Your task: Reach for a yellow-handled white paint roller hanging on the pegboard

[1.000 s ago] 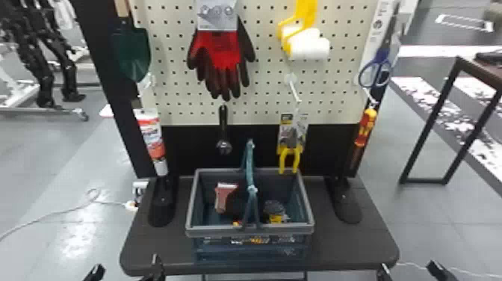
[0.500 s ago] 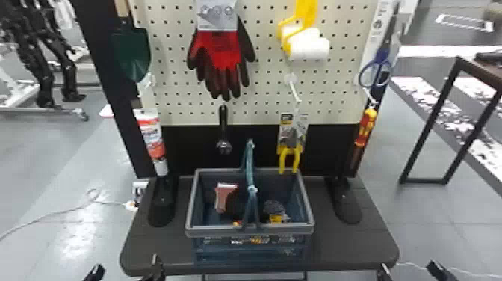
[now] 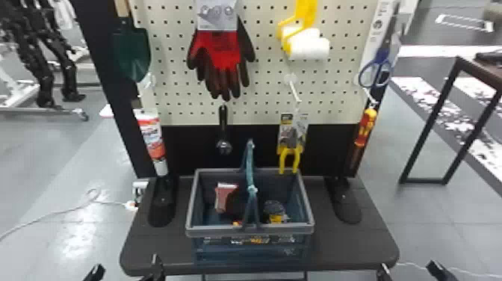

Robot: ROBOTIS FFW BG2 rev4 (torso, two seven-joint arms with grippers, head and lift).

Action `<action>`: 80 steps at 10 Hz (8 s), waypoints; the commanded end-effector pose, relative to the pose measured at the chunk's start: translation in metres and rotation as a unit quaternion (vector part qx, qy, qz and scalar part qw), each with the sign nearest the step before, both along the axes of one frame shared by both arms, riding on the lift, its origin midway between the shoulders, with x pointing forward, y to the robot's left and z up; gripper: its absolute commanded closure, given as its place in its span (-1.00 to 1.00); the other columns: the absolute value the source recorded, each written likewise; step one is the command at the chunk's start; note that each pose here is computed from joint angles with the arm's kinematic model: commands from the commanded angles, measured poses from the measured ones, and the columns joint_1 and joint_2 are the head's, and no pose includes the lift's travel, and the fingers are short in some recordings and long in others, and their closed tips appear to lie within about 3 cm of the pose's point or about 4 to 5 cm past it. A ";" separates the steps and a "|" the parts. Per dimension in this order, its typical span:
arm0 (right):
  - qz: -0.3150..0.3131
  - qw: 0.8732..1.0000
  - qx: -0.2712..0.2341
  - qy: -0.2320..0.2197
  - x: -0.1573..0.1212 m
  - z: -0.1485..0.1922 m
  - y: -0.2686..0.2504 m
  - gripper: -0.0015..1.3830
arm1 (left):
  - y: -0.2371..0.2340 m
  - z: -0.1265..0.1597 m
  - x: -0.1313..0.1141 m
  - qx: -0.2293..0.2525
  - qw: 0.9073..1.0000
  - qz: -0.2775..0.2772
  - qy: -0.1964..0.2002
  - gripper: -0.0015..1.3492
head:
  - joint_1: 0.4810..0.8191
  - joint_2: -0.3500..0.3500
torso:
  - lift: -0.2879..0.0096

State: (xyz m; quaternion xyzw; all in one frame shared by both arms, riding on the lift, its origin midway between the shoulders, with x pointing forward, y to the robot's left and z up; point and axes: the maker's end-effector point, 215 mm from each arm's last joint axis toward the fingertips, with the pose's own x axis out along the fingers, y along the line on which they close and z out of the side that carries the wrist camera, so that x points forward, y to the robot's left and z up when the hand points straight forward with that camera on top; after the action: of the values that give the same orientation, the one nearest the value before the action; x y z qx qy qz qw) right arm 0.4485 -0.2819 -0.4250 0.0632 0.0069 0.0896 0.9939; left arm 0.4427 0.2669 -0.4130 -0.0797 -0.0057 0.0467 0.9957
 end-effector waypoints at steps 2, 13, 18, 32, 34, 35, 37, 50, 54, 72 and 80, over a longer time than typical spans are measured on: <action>-0.001 1.000 0.003 0.000 0.000 0.000 0.001 -1.00 | 0.000 0.000 0.000 0.000 1.000 0.000 0.000 -1.00 | -0.60 0.00 | 0.26; -0.001 1.000 0.003 0.000 0.000 0.000 0.001 -1.00 | 0.000 0.000 0.000 0.000 1.000 0.000 0.000 -1.00 | -0.60 0.00 | 0.26; -0.001 1.000 0.003 0.000 0.000 0.000 0.001 -1.00 | 0.000 0.000 0.000 0.000 1.000 0.000 0.000 -1.00 | -0.60 0.00 | 0.26; -0.001 1.000 0.003 0.000 0.000 0.000 0.001 -1.00 | 0.000 0.000 0.000 0.000 1.000 0.000 0.000 -1.00 | -0.60 0.00 | 0.26; -0.001 1.000 0.003 0.000 0.000 0.000 0.001 -1.00 | 0.000 0.000 0.000 0.000 1.000 0.000 0.000 -1.00 | -0.60 0.00 | 0.26; -0.001 1.000 0.003 0.000 0.000 0.000 0.001 -1.00 | 0.000 0.000 0.000 0.000 1.000 0.000 0.000 -1.00 | -0.60 0.00 | 0.26; -0.001 1.000 0.003 0.000 0.000 0.000 0.001 -1.00 | 0.000 0.000 0.000 0.000 1.000 0.000 0.000 -1.00 | -0.60 0.00 | 0.26; -0.001 1.000 0.003 0.000 0.000 0.000 0.001 -1.00 | 0.000 0.000 0.000 0.000 1.000 0.000 0.000 -1.00 | -0.60 0.00 | 0.26; -0.001 1.000 0.003 0.000 0.000 0.000 0.001 -1.00 | 0.000 0.000 0.000 0.000 1.000 0.000 0.000 -1.00 | -0.60 0.00 | 0.26; -0.001 1.000 0.003 0.000 0.000 0.000 0.001 -1.00 | 0.000 0.000 0.000 0.000 1.000 0.000 0.000 -1.00 | -0.60 0.00 | 0.26; -0.001 1.000 0.003 0.000 0.000 0.000 0.001 -1.00 | 0.000 0.000 0.000 0.000 1.000 0.000 0.000 -1.00 | -0.60 0.00 | 0.26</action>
State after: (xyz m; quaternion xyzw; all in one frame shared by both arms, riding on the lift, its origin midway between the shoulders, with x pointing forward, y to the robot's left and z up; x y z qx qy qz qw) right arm 0.4485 -0.2819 -0.4250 0.0632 0.0069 0.0896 0.9939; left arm 0.4427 0.2669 -0.4130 -0.0797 -0.0057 0.0467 0.9957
